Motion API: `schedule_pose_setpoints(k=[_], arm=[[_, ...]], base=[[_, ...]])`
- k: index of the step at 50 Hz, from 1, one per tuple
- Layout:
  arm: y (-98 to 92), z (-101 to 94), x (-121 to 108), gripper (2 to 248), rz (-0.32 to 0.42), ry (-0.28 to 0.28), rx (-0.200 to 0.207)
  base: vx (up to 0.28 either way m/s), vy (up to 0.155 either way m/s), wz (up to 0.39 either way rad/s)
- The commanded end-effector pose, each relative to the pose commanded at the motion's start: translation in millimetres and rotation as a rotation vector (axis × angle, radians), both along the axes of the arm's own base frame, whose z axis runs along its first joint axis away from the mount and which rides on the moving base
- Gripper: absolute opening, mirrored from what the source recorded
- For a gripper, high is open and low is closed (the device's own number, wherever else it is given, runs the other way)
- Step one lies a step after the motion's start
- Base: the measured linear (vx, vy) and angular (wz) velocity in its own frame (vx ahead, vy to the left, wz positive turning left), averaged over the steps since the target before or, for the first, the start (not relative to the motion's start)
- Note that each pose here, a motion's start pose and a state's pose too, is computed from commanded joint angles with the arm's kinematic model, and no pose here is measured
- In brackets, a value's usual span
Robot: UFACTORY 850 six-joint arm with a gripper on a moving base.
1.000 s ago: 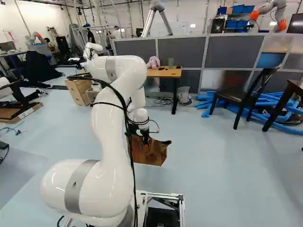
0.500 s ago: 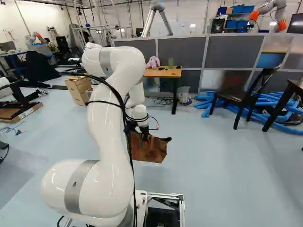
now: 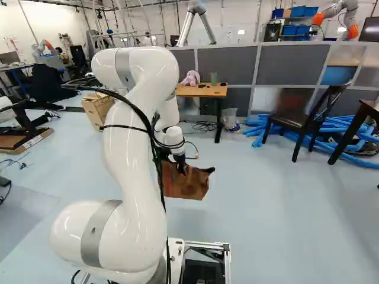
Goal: Pick up the bag on the ground and place it on the table
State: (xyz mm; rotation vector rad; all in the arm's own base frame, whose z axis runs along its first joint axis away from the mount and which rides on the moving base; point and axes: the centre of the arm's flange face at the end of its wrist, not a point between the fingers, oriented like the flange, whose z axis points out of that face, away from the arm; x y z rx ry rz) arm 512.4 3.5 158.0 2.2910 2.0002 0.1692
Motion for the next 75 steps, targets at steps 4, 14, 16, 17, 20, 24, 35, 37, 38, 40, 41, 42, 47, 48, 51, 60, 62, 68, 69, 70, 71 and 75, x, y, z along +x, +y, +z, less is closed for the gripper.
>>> schedule_pose_setpoints(k=[4, 14, 16, 17, 20, 24, 35, 37, 38, 40, 41, 42, 47, 48, 51, 60, 62, 68, 69, 70, 71, 75], arm=[[0.0, 5.9, -1, 18, 0.000, -0.007, 0.000], [0.0, 20.6, -3, 18, 0.000, -0.024, 0.000], [0.0, 23.5, -3, 18, 0.000, -0.026, 0.000], [-0.1, 24.9, -3, 18, 0.000, -0.027, 0.000], [-0.1, 29.2, -4, 18, 0.000, -0.030, 0.000], [-0.1, 35.0, -5, 18, 0.000, -0.033, 0.000], [-0.1, 50.7, -6, 18, 0.000, -0.040, 0.000], [-0.1, 53.5, -6, 18, 0.000, -0.041, 0.000], [-0.1, 54.9, -6, 18, 0.000, -0.041, 0.000], [-0.1, 57.8, -7, 18, 0.000, -0.041, 0.000], [-0.2, 59.2, -7, 18, 0.000, -0.041, 0.000], [-0.2, 60.6, -7, 18, 0.000, -0.042, 0.000], [-0.2, 67.6, -7, 18, 0.000, -0.042, 0.000], [-0.2, 69.0, -8, 18, 0.000, -0.042, 0.000], [-0.2, 73.2, -8, 18, 0.000, -0.041, 0.000], [-0.2, 85.7, -10, 18, 0.000, -0.036, 0.000], [-0.3, 88.5, -10, 18, 0.000, -0.034, 0.000], [-0.3, 96.9, -11, 18, 0.000, -0.030, 0.000], [-0.3, 98.3, -11, 18, 0.000, -0.029, 0.000], [-0.3, 99.7, -11, 18, 0.000, -0.028, 0.000], [-0.3, 101.1, -11, 18, 0.000, -0.027, 0.000], [-0.3, 106.7, -12, 18, -0.001, -0.024, 0.000]], base=[[0.000, 0.000, 0.000], [0.000, 0.000, 0.000], [0.000, 0.000, 0.000], [0.000, 0.000, 0.000], [0.000, 0.000, 0.000], [0.000, 0.000, 0.000], [0.000, 0.000, 0.000], [0.000, 0.000, 0.000], [0.000, 0.000, 0.000], [0.000, 0.000, 0.000], [0.000, 0.000, 0.000], [0.000, 0.000, 0.000], [0.000, 0.000, 0.000], [0.000, 0.000, 0.000], [0.000, 0.000, 0.000], [0.000, 0.000, 0.000], [0.000, 0.000, 0.000], [0.000, 0.000, 0.000], [0.000, 0.000, 0.000], [0.000, 0.000, 0.000], [0.000, 0.000, 0.000], [0.000, 0.000, 0.000]])
